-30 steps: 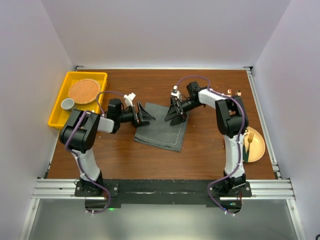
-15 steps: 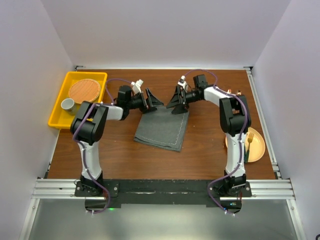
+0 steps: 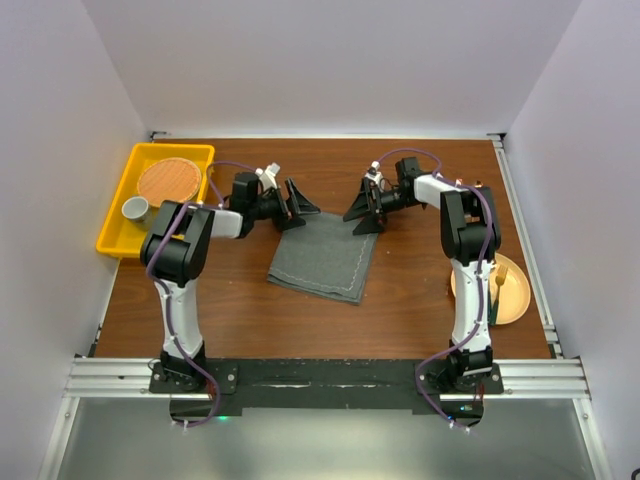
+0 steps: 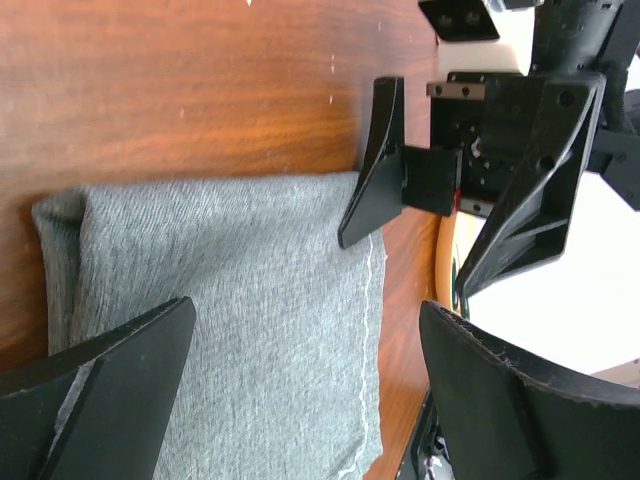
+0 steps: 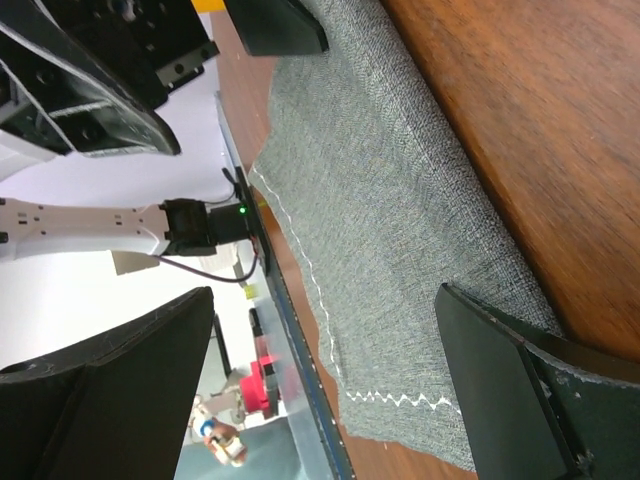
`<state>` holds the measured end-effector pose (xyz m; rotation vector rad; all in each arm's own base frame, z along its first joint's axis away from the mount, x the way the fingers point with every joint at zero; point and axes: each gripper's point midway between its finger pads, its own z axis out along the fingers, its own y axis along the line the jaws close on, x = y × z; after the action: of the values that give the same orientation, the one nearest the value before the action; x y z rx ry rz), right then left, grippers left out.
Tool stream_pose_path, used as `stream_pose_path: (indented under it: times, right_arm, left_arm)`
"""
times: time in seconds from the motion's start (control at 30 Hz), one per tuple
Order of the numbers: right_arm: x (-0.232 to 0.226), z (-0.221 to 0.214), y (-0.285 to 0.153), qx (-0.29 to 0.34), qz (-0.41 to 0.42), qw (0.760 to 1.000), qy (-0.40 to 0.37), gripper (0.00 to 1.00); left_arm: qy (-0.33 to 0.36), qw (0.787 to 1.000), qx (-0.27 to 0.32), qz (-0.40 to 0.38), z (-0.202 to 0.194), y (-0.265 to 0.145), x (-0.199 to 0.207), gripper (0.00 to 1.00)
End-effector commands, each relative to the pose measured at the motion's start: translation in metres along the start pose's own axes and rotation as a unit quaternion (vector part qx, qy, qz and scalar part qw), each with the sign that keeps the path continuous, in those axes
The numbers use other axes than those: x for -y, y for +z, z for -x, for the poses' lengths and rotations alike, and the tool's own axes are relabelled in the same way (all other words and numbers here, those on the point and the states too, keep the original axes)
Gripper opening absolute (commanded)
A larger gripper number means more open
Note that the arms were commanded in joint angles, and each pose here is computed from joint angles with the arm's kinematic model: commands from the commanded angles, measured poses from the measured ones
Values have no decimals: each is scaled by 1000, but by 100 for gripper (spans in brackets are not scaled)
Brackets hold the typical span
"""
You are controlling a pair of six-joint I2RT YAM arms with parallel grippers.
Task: Fold the napkin into a case and place the utensils inside
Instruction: Smooth out the square-folded napkin at the center of the board.
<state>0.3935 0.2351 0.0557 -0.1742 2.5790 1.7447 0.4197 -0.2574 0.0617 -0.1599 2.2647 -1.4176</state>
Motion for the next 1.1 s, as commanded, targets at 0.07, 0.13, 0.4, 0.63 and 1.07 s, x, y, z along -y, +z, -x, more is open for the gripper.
stream_pose_path:
  times: [0.07,0.13,0.4,0.63,1.07]
  right_arm:
    - [15,-1,3,-4,-31,999,-10,98]
    - [16,-1,2,-3,-33,999,-10,98]
    - [23,0,4,-6,-41,999,-6,98]
    - [37,-7,4,-18,-57,998,-1,98]
    - [60,-14,-1,-27,-86,996,1,98]
  left_arm:
    - [27,998,24,-52,30,15,68,100]
    - [12,999,18,-26,32,35,66,100]
    - [-29,999,15,7,24,75,43,100]
    - [-63,995,34,71,26,62,-24,100]
    - [19,997,67,-26,74,12,4,100]
